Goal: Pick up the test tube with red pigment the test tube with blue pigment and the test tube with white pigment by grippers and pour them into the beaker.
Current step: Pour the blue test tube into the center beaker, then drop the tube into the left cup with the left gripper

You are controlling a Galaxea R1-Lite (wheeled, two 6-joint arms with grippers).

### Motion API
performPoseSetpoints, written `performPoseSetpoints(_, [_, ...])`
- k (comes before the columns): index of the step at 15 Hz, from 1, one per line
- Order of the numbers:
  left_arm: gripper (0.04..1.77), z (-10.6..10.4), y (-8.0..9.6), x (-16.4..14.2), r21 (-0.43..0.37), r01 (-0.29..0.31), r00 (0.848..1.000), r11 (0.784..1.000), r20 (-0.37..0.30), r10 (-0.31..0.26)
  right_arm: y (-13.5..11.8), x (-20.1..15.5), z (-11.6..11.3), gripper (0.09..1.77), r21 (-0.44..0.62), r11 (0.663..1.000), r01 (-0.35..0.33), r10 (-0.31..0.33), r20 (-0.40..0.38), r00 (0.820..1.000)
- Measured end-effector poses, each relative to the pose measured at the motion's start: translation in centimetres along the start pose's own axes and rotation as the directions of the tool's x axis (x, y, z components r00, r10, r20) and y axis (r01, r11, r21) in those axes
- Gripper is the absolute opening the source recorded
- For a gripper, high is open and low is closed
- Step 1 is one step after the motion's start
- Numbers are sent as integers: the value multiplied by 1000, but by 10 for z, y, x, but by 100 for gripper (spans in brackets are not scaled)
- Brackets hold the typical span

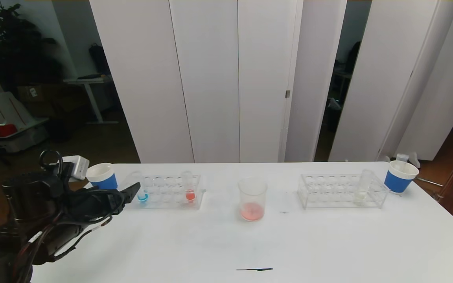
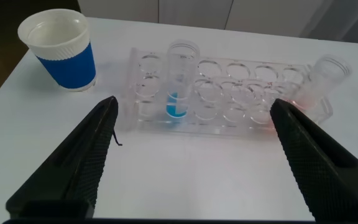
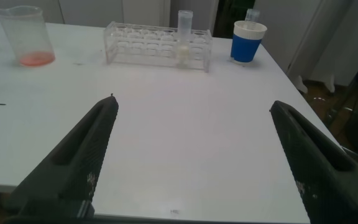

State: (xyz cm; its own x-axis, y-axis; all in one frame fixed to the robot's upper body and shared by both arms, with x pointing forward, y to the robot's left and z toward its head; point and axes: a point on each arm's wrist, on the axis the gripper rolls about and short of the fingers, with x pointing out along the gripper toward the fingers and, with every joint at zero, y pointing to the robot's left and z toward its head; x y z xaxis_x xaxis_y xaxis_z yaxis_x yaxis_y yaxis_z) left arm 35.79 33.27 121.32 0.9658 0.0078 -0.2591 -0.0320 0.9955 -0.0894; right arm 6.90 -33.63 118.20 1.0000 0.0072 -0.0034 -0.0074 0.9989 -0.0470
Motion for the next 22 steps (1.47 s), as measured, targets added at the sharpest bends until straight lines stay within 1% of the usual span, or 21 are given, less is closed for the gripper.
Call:
performPoseSetpoints(4, [175,-3,-1,25,0,-8,1000,1000,-2,8,0,0,0,175,0,1000,0,0,0,1000])
performPoseSetpoints(9, [175,-10,-2,58,4,-56,997,998,45,56,0,0,0,175,0,1000,0,0,0,1000])
performPoseSetpoints(11, [175,-15,-2,67,5,-63,997,998,40,63,0,0,0,175,0,1000,0,0,0,1000])
performPoseSetpoints(14, [175,-22,0,78,0,-88,996,996,26,88,0,0,0,175,0,1000,0,0,0,1000])
performPoseSetpoints(15, [175,-23,0,81,-1,-94,995,996,33,94,0,0,0,175,0,1000,0,0,0,1000])
performPoseSetpoints(17, [175,-24,0,85,0,-98,993,995,59,98,0,0,0,175,0,1000,0,0,0,1000])
performPoseSetpoints(22, [175,-32,1,95,-10,-102,994,995,47,102,0,0,0,175,0,1000,0,0,0,1000])
